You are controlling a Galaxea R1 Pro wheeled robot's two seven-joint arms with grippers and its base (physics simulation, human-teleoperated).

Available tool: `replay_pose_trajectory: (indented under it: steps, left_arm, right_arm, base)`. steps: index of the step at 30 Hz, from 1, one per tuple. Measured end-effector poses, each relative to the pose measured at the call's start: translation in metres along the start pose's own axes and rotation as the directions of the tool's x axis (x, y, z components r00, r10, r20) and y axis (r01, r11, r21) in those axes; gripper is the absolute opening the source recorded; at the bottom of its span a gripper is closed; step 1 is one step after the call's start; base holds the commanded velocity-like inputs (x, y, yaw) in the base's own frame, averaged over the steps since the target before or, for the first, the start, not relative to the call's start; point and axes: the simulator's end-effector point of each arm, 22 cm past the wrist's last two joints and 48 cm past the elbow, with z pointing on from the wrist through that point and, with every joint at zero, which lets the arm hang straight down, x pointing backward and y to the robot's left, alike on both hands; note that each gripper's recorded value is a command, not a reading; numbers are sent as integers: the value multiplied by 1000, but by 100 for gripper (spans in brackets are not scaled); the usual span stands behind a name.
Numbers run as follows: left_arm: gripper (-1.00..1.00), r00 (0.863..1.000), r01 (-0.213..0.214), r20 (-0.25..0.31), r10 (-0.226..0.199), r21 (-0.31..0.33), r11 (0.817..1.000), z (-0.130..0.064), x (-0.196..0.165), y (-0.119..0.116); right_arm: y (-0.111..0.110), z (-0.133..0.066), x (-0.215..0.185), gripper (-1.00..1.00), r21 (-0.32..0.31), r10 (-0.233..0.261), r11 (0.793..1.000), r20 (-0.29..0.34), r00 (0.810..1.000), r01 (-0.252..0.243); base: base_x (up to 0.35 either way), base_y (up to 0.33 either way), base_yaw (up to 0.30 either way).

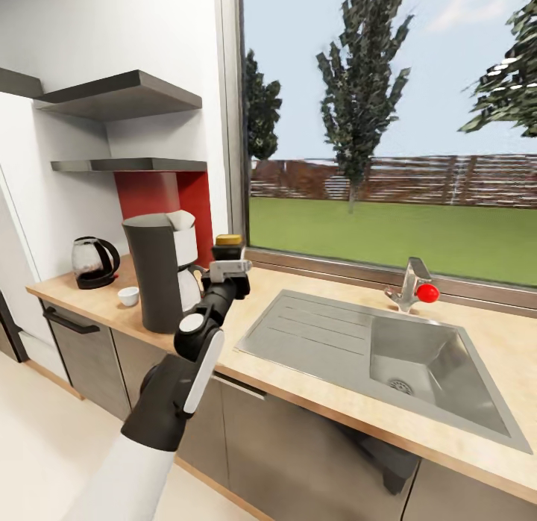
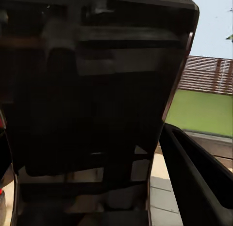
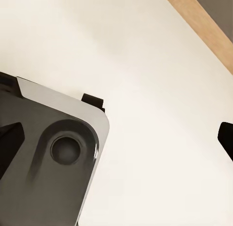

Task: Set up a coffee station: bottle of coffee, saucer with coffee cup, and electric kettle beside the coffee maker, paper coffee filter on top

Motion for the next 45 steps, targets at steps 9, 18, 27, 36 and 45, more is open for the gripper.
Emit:
replay_pose_trajectory:
  steps: [9, 18, 27, 36, 45]
  left_arm:
    - [-100, 998, -33, -61, 32, -8, 999, 26, 18, 3]
    - [-100, 992, -66, -105, 64, -19, 998, 50, 33, 9]
    - [-100, 990, -66, -128, 57, -66, 996, 74, 43, 33]
    - [-100, 988, -81, -139, 69, -81, 993, 87, 58, 42]
    - [-100, 990, -78, -125, 67, -83, 993, 89, 56, 42]
  right_arm:
    - [0, 0, 0, 100, 0, 0, 1000, 0, 1000, 0]
    - [0, 0, 0, 100, 0, 0, 1000, 0, 1000, 0]
    - [0, 0, 0, 100, 0, 0, 1000, 0, 1000, 0]
    - [0, 0, 0, 100, 0, 0, 1000, 0, 1000, 0]
    - [0, 0, 0, 100, 0, 0, 1000, 0, 1000, 0]
  base:
    - [0, 0, 0]
    - [0, 0, 0]
    - [0, 0, 0]
    - [0, 0, 0]
    - [0, -1, 0]
